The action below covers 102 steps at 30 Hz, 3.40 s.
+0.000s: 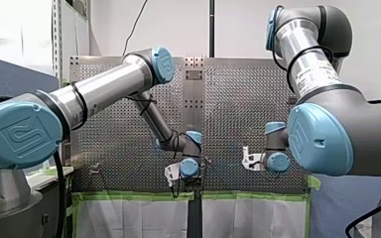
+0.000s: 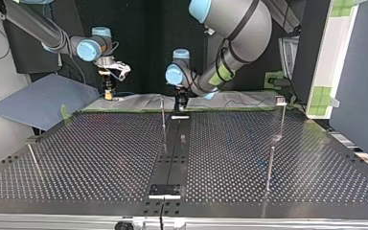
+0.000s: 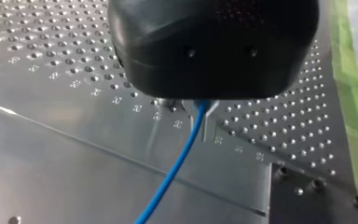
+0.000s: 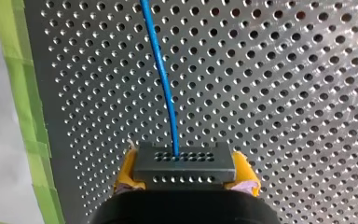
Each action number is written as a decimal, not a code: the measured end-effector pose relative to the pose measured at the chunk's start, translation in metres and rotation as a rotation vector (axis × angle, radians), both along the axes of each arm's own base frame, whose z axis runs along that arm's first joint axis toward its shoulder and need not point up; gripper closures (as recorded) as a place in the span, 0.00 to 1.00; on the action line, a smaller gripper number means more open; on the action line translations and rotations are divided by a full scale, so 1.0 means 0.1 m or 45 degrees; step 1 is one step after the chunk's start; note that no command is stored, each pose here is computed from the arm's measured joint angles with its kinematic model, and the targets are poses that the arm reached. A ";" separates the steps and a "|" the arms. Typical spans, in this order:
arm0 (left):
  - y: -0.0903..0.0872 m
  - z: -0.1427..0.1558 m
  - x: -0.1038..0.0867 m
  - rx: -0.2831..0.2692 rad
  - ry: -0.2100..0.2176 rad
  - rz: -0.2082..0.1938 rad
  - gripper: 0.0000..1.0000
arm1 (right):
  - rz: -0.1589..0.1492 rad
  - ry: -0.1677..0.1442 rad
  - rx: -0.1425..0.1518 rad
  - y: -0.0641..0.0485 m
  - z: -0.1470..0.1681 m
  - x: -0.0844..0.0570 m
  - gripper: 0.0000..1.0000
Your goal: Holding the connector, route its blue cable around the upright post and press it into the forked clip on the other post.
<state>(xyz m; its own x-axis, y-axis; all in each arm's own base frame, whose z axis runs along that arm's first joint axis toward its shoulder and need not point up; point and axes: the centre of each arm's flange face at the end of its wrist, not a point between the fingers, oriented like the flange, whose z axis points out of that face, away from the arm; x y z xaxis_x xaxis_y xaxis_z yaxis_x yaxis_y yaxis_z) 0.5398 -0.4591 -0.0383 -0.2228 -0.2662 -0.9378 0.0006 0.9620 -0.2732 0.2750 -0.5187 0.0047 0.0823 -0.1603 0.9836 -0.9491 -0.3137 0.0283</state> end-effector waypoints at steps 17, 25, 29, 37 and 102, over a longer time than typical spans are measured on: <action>0.02 0.11 0.25 -0.099 -0.003 -0.053 1.00 | -0.105 -0.026 -0.027 -0.24 0.10 -0.13 1.00; 0.11 0.14 0.35 -0.125 0.023 -0.036 1.00 | -0.189 -0.035 -0.049 -0.36 0.15 -0.22 1.00; 0.14 0.13 0.37 -0.126 0.025 -0.032 1.00 | -0.233 -0.037 -0.059 -0.42 0.18 -0.27 1.00; 0.18 0.12 0.38 -0.097 0.033 -0.025 1.00 | -0.236 -0.033 -0.055 -0.43 0.18 -0.28 1.00; -0.28 0.28 -1.03 0.279 -0.026 -0.234 0.04 | -0.086 -0.056 -0.008 -0.29 0.01 -0.03 1.00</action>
